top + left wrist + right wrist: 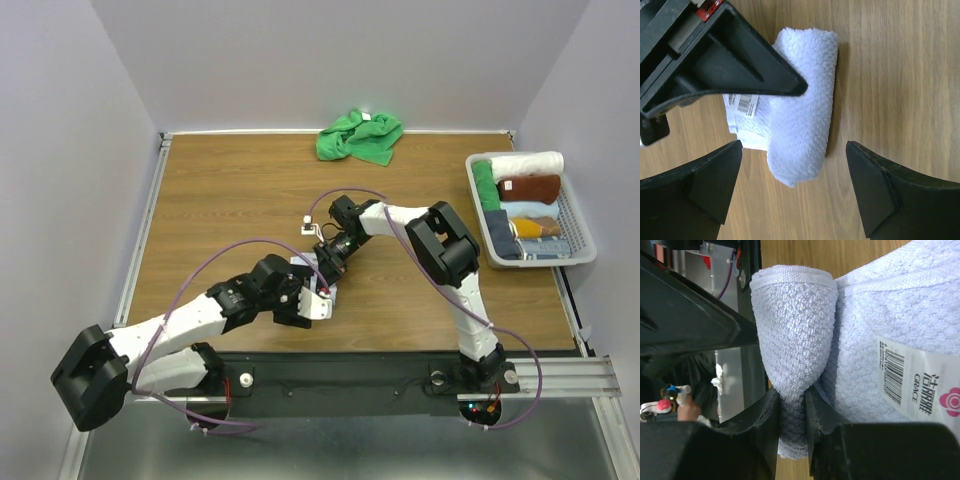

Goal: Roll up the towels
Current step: Roll the towel

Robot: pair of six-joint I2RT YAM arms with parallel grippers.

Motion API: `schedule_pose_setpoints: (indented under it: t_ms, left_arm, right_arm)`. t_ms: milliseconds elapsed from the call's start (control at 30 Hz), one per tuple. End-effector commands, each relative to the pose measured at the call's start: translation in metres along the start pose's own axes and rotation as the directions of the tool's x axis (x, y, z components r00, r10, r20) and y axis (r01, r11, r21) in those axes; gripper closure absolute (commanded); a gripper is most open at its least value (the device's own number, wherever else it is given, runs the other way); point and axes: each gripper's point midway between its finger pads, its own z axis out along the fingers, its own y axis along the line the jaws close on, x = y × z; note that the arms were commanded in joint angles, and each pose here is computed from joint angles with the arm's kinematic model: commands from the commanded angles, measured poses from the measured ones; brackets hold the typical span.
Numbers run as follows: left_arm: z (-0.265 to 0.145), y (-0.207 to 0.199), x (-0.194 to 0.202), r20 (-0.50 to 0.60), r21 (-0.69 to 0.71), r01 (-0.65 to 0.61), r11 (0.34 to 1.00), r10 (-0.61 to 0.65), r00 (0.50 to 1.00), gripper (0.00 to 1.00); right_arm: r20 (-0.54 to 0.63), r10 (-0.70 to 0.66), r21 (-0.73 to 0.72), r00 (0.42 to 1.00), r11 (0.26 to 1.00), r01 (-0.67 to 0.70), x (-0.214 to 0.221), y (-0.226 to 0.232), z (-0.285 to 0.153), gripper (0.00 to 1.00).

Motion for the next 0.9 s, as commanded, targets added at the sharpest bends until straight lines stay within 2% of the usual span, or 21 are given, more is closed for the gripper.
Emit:
schedule_pose_setpoints:
  t_ms: [0,100,267,300,333,400,433,500,600,633,767,800,833,867]
  left_arm:
    - [0.015,0.006,-0.003,-0.024,-0.07,-0.099,0.993,0.098,0.995,0.03]
    - [0.023,-0.001,0.004,-0.072,-0.037,-0.143,0.989,0.14,0.988,0.07]
    - [0.037,-0.002,0.006,-0.123,0.001,-0.112,0.994,0.111,0.986,0.3]
    - [0.039,-0.006,0.006,-0.122,0.019,-0.099,0.995,0.1,0.987,0.4]
    - [0.039,-0.003,0.001,-0.113,0.018,-0.091,0.996,0.093,0.989,0.44]
    - [0.038,-0.023,0.009,-0.145,0.125,-0.069,0.99,0.087,0.986,0.5]
    - [0.039,-0.028,0.01,-0.152,0.162,-0.058,0.985,0.083,0.985,0.57]
    - [0.038,-0.036,0.003,-0.144,0.229,-0.028,0.973,0.063,0.988,0.62]
    - [0.034,-0.051,-0.001,-0.139,0.316,0.014,0.949,0.031,0.99,0.66]
    - [0.032,-0.055,-0.001,-0.148,0.339,0.032,0.94,0.02,0.989,0.67]
    - [0.028,-0.061,0.001,-0.172,0.413,0.104,0.905,-0.035,0.984,0.67]
    - [0.025,-0.069,0.003,-0.184,0.465,0.136,0.875,-0.055,0.981,0.67]
    - [0.024,-0.069,0.002,-0.188,0.484,0.161,0.86,-0.078,0.979,0.67]
    - [0.024,-0.06,-0.004,-0.169,0.494,0.195,0.847,-0.127,0.977,0.67]
  right_arm:
    - [-0.008,0.04,-0.048,0.999,0.998,-0.04,0.002,0.001,0.001,0.99]
    - [-0.008,0.041,-0.072,0.999,0.996,-0.042,0.002,0.003,0.002,0.99]
    - [-0.03,0.046,-0.088,0.998,0.995,-0.049,0.007,0.006,0.001,0.99]
    - [-0.038,0.046,-0.09,0.998,0.995,-0.05,0.008,0.006,0.0,0.99]
    - [-0.042,0.042,-0.088,0.998,0.995,-0.046,0.008,0.006,0.0,0.99]
    - [-0.045,0.027,-0.082,0.999,0.996,-0.031,0.007,0.008,-0.003,0.99]
    - [-0.046,0.026,-0.077,0.999,0.997,-0.03,0.006,0.008,-0.004,0.99]
    - [-0.044,0.016,-0.049,0.999,0.999,-0.018,0.0,0.009,-0.01,0.93]
    - [-0.027,-0.018,0.041,0.999,0.999,0.019,-0.017,0.005,-0.03,0.73]
    - [-0.02,-0.054,0.088,0.998,0.995,0.055,-0.029,0.004,-0.039,0.63]
    - [0.061,-0.154,0.222,0.986,0.965,0.137,-0.072,0.01,-0.089,0.48]
    - [0.099,-0.16,0.253,0.982,0.959,0.131,-0.082,0.012,-0.108,0.46]
    - [0.122,-0.188,0.283,0.975,0.948,0.147,-0.091,0.019,-0.122,0.38]
    - [0.141,-0.222,0.323,0.965,0.932,0.168,-0.103,0.025,-0.137,0.36]
